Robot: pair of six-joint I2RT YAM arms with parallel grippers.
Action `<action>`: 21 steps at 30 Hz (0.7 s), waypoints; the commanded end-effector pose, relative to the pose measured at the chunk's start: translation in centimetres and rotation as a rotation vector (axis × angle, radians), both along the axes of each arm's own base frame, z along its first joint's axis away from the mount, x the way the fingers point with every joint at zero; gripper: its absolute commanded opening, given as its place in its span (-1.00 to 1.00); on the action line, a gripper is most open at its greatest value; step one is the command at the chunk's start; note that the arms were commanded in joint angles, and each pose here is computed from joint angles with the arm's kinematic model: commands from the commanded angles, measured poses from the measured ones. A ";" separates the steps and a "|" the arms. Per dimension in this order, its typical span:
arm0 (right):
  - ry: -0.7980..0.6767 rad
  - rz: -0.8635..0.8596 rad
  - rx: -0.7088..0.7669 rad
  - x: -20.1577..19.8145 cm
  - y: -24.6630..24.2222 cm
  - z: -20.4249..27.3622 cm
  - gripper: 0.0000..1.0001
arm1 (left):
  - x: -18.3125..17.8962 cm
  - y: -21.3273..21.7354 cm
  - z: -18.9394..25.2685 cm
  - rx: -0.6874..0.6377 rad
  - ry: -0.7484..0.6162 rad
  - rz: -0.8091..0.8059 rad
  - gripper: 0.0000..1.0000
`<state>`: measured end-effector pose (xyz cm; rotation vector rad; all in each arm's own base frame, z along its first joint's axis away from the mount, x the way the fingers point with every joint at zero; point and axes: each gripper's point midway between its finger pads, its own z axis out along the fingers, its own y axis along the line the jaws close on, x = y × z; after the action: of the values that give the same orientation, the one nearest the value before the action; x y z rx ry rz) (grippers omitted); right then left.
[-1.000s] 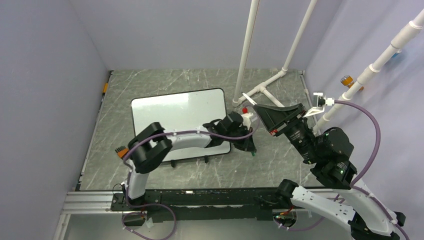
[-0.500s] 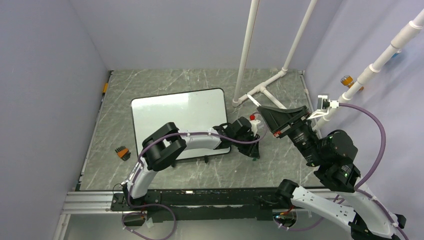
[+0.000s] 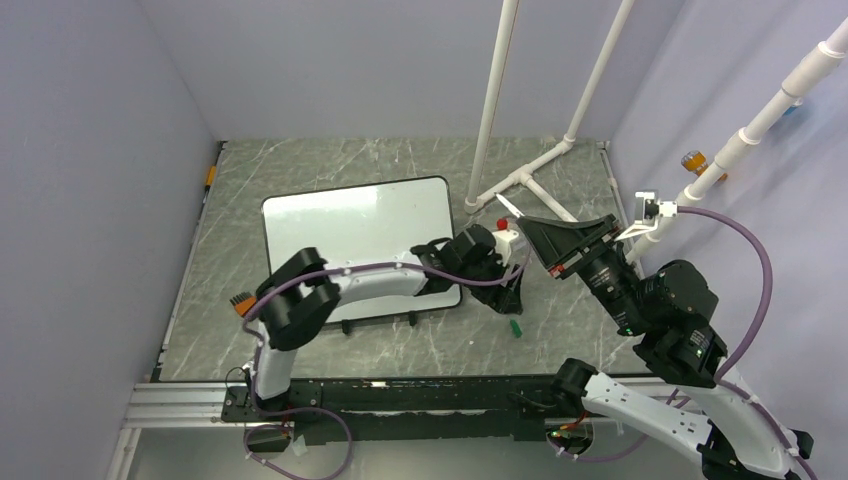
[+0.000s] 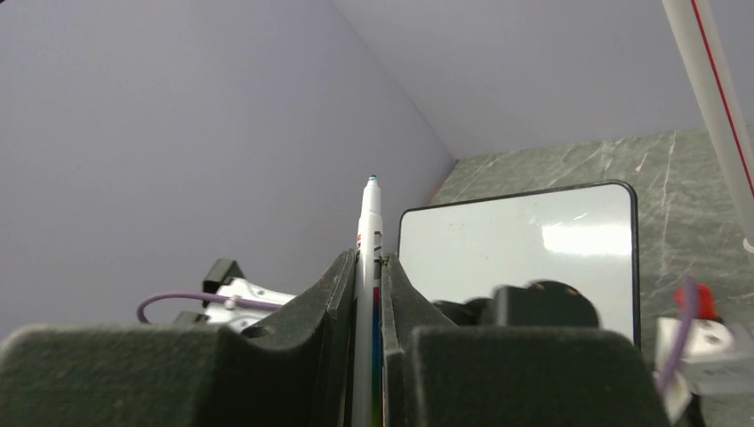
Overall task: Write a sentence on the whiteboard
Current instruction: Move the whiteboard to the center of the board.
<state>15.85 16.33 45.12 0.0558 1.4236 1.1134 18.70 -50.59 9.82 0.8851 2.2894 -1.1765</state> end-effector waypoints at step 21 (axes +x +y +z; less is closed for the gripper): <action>-0.035 -0.034 0.011 0.0 -1.0 1.5 -1.00 | 9.6 29.3 20.2 0.105 -0.565 0.373 0.79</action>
<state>15.77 15.47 46.10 0.0670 1.4056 1.0897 26.73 -25.45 30.57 0.6879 1.8864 -0.6550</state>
